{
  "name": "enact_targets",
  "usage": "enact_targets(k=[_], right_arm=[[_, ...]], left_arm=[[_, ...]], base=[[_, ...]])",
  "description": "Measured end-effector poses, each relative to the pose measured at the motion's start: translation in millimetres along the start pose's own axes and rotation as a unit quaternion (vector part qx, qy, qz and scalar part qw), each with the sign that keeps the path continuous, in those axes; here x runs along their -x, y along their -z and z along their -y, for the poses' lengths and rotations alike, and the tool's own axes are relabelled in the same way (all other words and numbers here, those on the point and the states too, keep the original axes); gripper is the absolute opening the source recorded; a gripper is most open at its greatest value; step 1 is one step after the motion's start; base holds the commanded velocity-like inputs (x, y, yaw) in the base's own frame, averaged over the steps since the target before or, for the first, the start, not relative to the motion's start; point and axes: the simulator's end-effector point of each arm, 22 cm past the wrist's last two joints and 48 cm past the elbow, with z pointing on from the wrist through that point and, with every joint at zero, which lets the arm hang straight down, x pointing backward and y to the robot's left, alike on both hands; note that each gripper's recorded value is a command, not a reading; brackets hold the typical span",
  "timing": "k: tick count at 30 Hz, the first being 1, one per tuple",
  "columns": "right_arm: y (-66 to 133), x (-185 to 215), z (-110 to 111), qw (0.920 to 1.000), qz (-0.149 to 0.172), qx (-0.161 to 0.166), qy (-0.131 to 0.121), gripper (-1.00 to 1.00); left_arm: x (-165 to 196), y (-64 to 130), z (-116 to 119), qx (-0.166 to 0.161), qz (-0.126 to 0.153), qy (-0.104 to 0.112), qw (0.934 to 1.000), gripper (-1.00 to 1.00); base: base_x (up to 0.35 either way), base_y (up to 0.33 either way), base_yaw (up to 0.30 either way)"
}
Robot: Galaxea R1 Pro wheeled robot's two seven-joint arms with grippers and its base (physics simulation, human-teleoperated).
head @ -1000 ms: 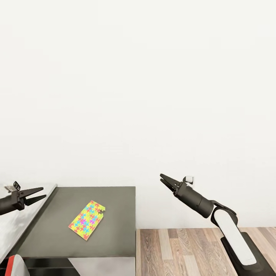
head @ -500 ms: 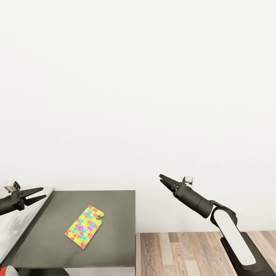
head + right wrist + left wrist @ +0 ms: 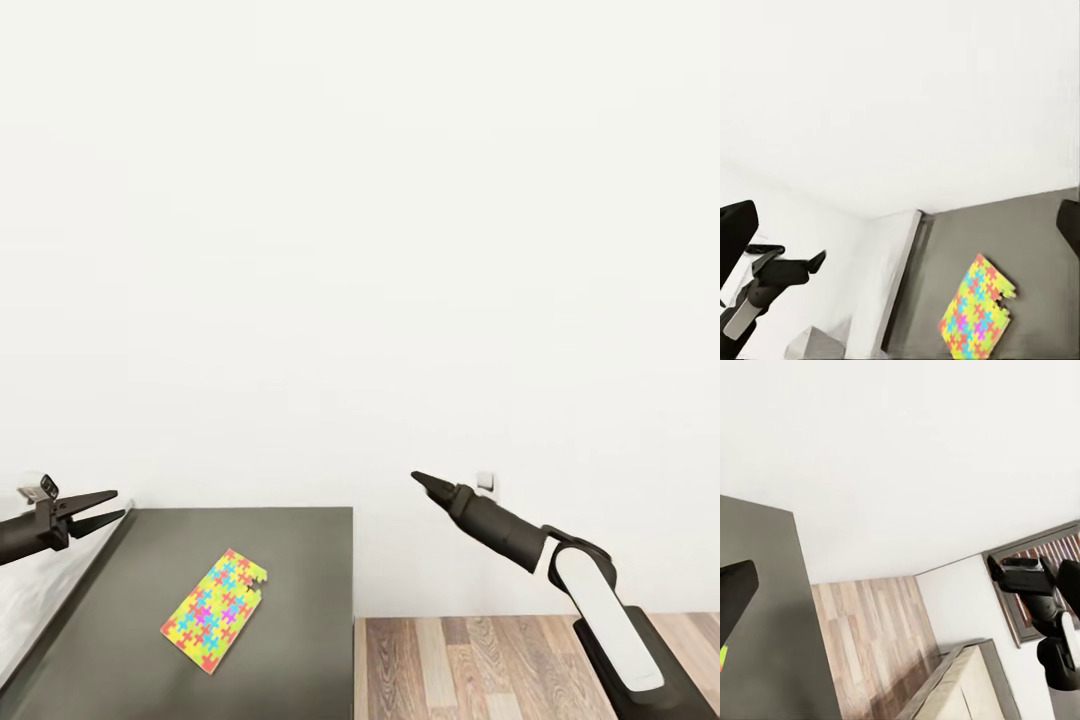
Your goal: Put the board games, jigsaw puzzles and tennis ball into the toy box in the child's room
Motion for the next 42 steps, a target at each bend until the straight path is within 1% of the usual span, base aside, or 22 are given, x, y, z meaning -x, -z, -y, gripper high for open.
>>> enact_targets(k=[1,4,7,9,11,12,13,16,21,25,26,28,29,31,32,33,34,35,36,38,39,42], right_arm=[[-0.1,-2,6,0.9999,-0.004,-0.009,-0.003,1.0],[0.0,-14,46,0.9972,-0.022,-0.066,-0.027,1.0],[-1.3,-16,69,0.994,-0.029,-0.099,-0.039,1.0],[-2.8,-15,87,0.9903,-0.034,-0.127,-0.046,1.0],[-3.4,-17,96,0.9881,-0.038,-0.14,-0.05,1.0],[-5.2,-21,103,0.9859,-0.045,-0.152,-0.053,1.0],[-6.4,-23,106,0.9848,-0.048,-0.158,-0.054,1.0],[-14.9,-34,120,0.9772,-0.07,-0.191,-0.06,1.0],[-26.2,-52,130,0.9665,-0.097,-0.23,-0.061,1.0],[-30.4,-64,136,0.9583,-0.113,-0.257,-0.054,1.0],[-30.4,-64,136,0.9578,-0.114,-0.258,-0.053,1.0],[-30.4,-65,138,0.9565,-0.116,-0.263,-0.053,1.0],[-30.3,-66,138,0.9563,-0.116,-0.263,-0.053,1.0],[-30.2,-66,139,0.956,-0.116,-0.264,-0.053,1.0],[-30.3,-66,139,0.956,-0.115,-0.264,-0.053,1.0],[-30.3,-66,139,0.9561,-0.115,-0.264,-0.053,1.0],[-30.4,-65,139,0.9562,-0.114,-0.264,-0.053,1.0],[-30.2,-65,139,0.9564,-0.113,-0.264,-0.053,1.0],[-29.9,-64,140,0.9563,-0.113,-0.264,-0.053,1.0],[-28.7,-62,140,0.9564,-0.111,-0.265,-0.052,1.0],[-28.3,-62,141,0.9564,-0.111,-0.265,-0.053,1.0],[-29.0,-62,140,0.9568,-0.11,-0.264,-0.054,1.0]], left_arm=[[0,-0.1,0,0.0,0.0,0.0,1.0,1.0],[-1,-0.8,-1,0.001,-0.003,0.001,1.0,1.0],[-3,-0.8,-7,0.014,-0.006,0.001,0.9999,1.0],[-6,1.0,-27,0.06,-0.012,0.002,0.9981,1.0],[-6,2.6,-38,0.085,-0.014,0.002,0.9963,1.0],[-7,4.4,-48,0.11,-0.016,0.003,0.9939,1.0],[-8,5.1,-54,0.122,-0.016,0.004,0.9924,1.0],[-12,4.7,-85,0.189,-0.02,0.008,0.9817,1.0],[-18,1.3,-114,0.252,-0.022,0.009,0.9674,1.0],[-28,-9.5,-138,0.304,-0.027,0.01,0.9524,1.0],[-29,-10.6,-141,0.31,-0.027,0.01,0.9502,1.0],[-37,-15.8,-155,0.339,-0.031,0.011,0.9402,1.0],[-38,-17.6,-158,0.346,-0.031,0.01,0.9377,1.0],[-47,-28.8,-172,0.376,-0.031,0.001,0.9263,1.0],[-49,-32.4,-176,0.384,-0.03,-0.003,0.9227,1.0],[-53,-39.3,-183,0.402,-0.029,-0.009,0.9152,1.0],[-56,-42.7,-187,0.412,-0.028,-0.012,0.9107,1.0],[-60,-45.9,-194,0.432,-0.027,-0.015,0.9014,1.0],[-61,-46.3,-197,0.442,-0.026,-0.016,0.8963,1.0],[-66,-47.3,-206,0.473,-0.025,-0.017,0.8808,1.0],[-70,-52.4,-208,0.479,-0.027,-0.016,0.8774,1.0],[-81,-68.1,-208,0.48,-0.033,-0.014,0.8766,1.0]], base=[[0.014,0.0,0.0],[0.006,0.0,0.0],[0.002,0.0,0.0],[0.0,0.0,0.0],[0.0,0.0,0.0],[0.0,0.0,0.0],[0.0,0.0,0.0],[0.0,0.0,0.0],[0.0,0.0,0.0],[0.0,0.0,0.0],[0.0,0.0,0.0],[0.0,0.0,0.0],[0.0,0.0,0.0],[0.0,0.0,0.0],[0.0,0.0,0.0],[0.0,0.0,0.0],[0.0,0.0,0.0],[0.0,0.0,0.0],[0.0,0.0,0.0],[0.0,0.0,0.0],[0.0,0.0,0.0],[0.0,0.0,0.0]])
